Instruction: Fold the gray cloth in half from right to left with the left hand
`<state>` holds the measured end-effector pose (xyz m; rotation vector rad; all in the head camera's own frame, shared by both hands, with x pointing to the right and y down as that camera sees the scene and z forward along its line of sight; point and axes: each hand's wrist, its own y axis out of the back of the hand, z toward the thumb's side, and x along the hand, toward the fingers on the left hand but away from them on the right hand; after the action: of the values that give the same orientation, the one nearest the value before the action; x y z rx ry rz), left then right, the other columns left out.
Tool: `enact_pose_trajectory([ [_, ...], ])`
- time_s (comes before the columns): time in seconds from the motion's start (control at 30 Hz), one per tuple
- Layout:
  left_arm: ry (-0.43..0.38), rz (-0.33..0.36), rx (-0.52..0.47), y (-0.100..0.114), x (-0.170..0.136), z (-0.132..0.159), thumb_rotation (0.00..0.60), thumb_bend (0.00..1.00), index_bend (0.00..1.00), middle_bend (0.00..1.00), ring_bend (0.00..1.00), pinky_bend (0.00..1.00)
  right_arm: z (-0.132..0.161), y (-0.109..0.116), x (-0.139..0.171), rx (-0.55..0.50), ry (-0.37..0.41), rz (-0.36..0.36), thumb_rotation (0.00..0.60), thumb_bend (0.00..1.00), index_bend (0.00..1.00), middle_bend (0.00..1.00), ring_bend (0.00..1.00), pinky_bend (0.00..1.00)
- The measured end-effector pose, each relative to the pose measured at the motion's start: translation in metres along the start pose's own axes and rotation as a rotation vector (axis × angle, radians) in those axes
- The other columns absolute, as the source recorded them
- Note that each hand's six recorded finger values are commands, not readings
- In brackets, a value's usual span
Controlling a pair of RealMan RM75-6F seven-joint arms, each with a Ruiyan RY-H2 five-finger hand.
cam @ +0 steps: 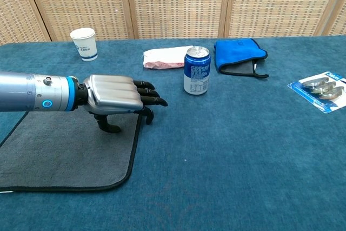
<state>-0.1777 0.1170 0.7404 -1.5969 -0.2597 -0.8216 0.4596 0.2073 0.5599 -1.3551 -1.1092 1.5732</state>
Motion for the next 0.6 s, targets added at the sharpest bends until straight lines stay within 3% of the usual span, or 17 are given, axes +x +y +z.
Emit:
enact_pose_trajectory([
  [0.27,0.010,0.008,0.006,-0.0030,0.0010,-0.0016,0.600,0.38,0.70,0.00,0.00,0.00,0.0001,-0.0001,-0.0002,-0.002,0.002,0.002,0.600,0.00,0.00,0.00,0.00,0.00],
  [0.53,0.014,0.045,-0.009,0.0019,0.0011,-0.0009,0.600,0.77,0.75,0.01,0.00,0.00,-0.0002,-0.0002,-0.0003,-0.003,0.004,0.004,0.600,0.00,0.00,0.00,0.00,0.00],
  [0.6,0.017,0.065,-0.020,0.0054,0.0000,-0.0021,0.600,0.79,0.76,0.03,0.00,0.00,-0.0004,-0.0002,-0.0004,-0.003,0.003,0.004,0.600,0.00,0.00,0.00,0.00,0.00],
])
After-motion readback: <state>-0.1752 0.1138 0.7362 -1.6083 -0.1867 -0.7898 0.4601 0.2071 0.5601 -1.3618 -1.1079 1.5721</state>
